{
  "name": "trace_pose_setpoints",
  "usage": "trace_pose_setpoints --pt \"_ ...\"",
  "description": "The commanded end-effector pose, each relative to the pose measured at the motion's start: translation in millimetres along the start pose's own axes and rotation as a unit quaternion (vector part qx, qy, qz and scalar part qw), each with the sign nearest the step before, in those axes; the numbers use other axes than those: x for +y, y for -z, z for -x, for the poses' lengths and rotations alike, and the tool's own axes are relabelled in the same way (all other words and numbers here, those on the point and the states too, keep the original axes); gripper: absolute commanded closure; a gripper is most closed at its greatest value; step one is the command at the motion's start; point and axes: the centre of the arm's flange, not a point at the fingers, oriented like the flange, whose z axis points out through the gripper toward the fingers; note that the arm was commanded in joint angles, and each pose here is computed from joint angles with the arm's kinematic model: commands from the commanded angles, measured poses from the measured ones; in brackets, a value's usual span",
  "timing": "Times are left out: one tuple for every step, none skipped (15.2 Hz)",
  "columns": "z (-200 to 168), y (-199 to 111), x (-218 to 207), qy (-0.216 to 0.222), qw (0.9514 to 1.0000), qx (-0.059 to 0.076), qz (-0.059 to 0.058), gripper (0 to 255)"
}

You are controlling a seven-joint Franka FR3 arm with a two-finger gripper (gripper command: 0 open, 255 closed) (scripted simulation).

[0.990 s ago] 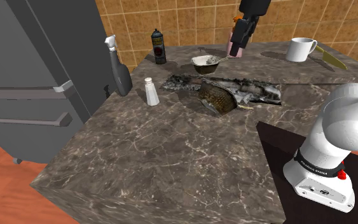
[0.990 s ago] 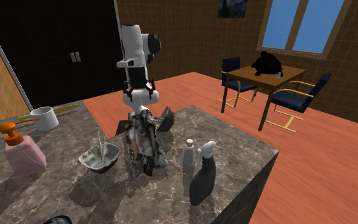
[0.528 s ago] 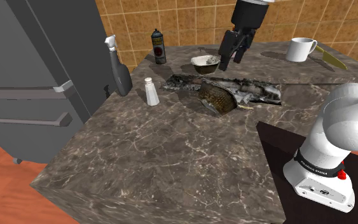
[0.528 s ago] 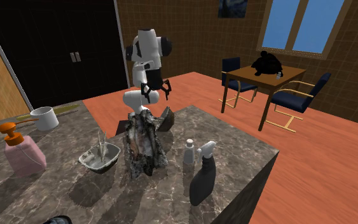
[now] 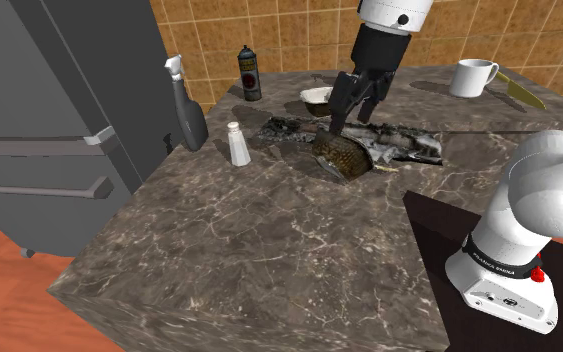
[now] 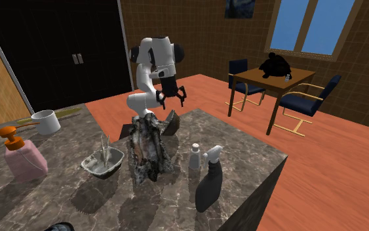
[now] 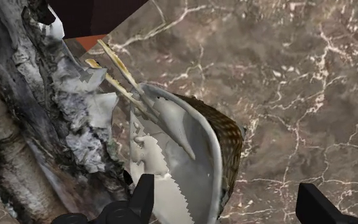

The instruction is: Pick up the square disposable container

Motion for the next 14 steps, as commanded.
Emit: trace_pose_setpoints --pt "2.7 -10.4 0.9 -0.001 1.0000 0.000 0.000 0" --pt "3.7 -15.6 1.7 -0.001 1.0000 0.000 0.000 0" --pt "4.3 -18.5 2.2 -0.001 1.0000 0.000 0.000 0" --pt "4.3 -18.5 2.2 -0.001 1.0000 0.000 0.000 0" --pt "4.3 -18.5 2.2 -0.001 1.0000 0.000 0.000 0" --pt "3.8 -18.3 2.4 -0.001 1.0000 0.000 0.000 255" --pt "3.8 -18.3 2.4 -0.001 1.0000 0.000 0.000 255" --pt "3.9 -18.3 2.5 -0.001 1.0000 0.000 0.000 255" --pt "3.9 -18.3 2.5 -0.001 1.0000 0.000 0.000 255" --pt "3.9 -18.3 2.5 -0.001 1.0000 0.000 0.000 255" --pt "3.9 -18.3 2.5 -0.001 1.0000 0.000 0.000 255" --pt "3.9 -18.4 2.5 -0.001 1.0000 0.000 0.000 255" --pt "3.8 -18.3 2.5 -0.001 1.0000 0.000 0.000 255" --pt "3.9 -18.4 2.5 -0.001 1.0000 0.000 0.000 255"
